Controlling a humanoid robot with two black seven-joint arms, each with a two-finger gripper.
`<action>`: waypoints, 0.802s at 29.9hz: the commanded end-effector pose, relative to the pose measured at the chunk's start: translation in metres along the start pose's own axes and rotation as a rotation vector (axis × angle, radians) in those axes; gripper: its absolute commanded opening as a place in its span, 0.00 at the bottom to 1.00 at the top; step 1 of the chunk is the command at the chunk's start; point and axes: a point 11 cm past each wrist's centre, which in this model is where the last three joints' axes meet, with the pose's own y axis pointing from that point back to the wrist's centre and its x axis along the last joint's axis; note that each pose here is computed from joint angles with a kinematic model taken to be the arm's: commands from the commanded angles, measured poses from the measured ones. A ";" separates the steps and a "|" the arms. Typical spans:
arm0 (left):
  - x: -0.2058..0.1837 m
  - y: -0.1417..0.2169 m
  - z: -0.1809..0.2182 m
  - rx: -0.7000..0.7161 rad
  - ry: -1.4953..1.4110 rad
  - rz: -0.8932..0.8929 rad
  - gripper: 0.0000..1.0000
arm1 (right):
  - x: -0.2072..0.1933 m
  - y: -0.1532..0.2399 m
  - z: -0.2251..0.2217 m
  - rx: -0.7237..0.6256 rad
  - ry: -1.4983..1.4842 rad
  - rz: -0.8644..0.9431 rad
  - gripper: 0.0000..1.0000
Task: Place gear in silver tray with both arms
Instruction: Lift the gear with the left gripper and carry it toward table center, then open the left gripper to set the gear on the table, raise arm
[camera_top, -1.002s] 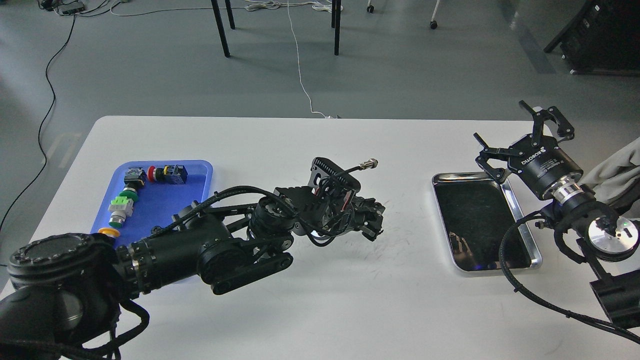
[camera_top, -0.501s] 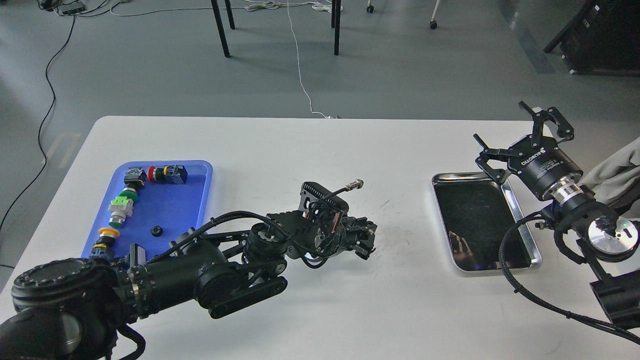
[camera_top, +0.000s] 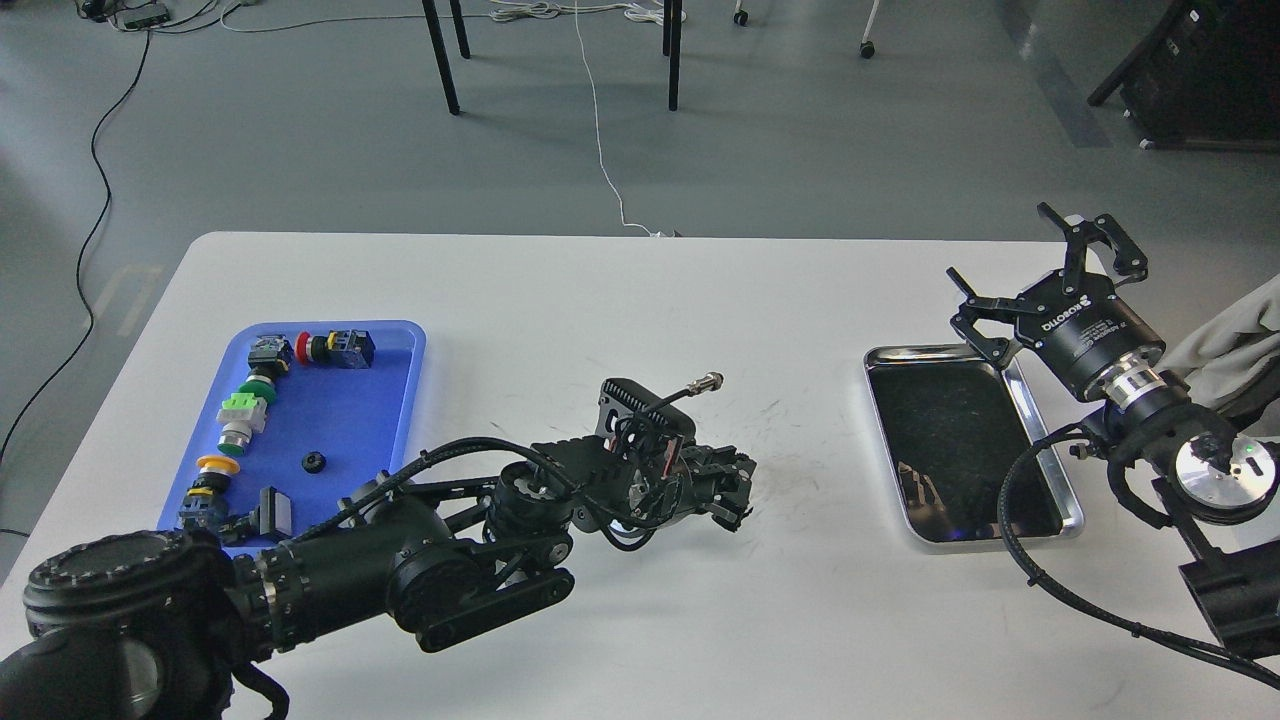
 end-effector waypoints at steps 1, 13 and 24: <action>0.002 0.000 0.001 -0.001 0.000 0.015 0.33 | 0.000 0.000 0.000 -0.001 0.000 0.000 0.99; 0.009 0.002 0.013 -0.039 0.008 0.073 0.74 | 0.000 0.000 0.000 -0.001 0.000 0.000 0.99; 0.076 0.014 -0.005 -0.024 0.198 0.249 0.96 | -0.003 -0.001 -0.002 0.002 0.004 -0.008 0.99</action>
